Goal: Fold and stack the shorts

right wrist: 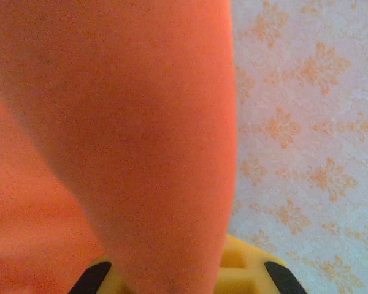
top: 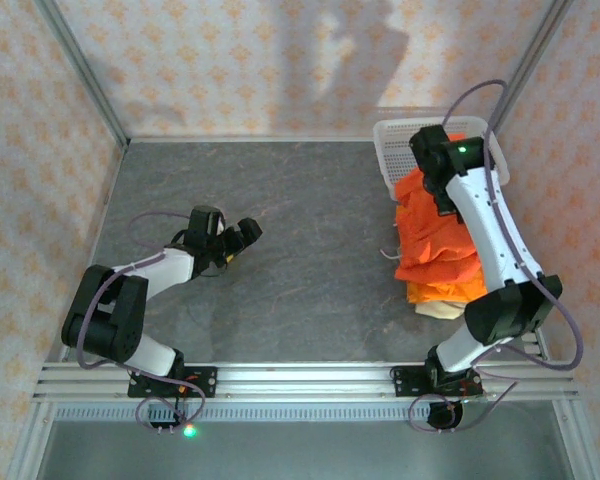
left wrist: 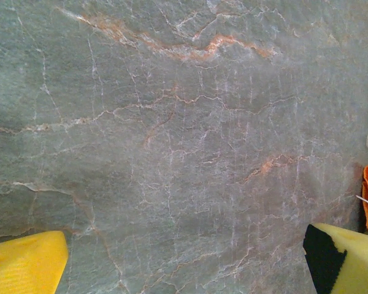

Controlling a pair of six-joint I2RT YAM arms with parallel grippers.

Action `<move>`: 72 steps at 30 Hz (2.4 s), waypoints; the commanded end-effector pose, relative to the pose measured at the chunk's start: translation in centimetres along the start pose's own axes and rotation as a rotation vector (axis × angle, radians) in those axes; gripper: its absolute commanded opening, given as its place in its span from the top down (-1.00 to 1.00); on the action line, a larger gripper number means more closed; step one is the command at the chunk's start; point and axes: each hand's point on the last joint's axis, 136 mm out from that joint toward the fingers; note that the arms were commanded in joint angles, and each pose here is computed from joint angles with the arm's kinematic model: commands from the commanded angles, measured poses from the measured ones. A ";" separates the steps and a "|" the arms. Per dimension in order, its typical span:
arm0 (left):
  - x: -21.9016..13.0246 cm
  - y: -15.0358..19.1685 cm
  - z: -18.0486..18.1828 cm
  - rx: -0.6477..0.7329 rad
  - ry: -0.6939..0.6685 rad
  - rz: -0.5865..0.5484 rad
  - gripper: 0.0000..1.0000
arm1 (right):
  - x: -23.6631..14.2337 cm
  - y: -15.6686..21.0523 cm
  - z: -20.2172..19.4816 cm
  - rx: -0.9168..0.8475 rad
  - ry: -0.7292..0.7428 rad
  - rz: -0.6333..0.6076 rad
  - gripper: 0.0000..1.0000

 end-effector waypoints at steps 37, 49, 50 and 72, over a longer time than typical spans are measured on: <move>-3.4 -2.2 -1.1 0.071 0.010 -0.068 -1.00 | 2.1 -2.7 0.8 0.379 -0.385 -0.051 -0.90; -4.1 -2.2 -0.9 0.065 0.010 -0.093 -1.00 | -3.5 1.6 13.7 0.551 -1.188 0.054 -0.99; -4.2 -2.2 -0.9 0.066 0.009 -0.098 -1.00 | -2.8 2.3 14.5 0.570 -1.193 0.075 -0.99; -12.0 -5.6 0.2 0.204 -0.179 -0.367 -1.00 | -1.3 5.2 12.0 0.633 -1.035 -0.087 -0.99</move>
Point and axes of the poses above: each hand's point on the last joint's axis, 136 mm out from that joint toward the fingers, its own x axis out along the fingers, its own z axis along the line the jaws close on, y = z × x, and after that the axes turned 1 degree about -x, right-handed
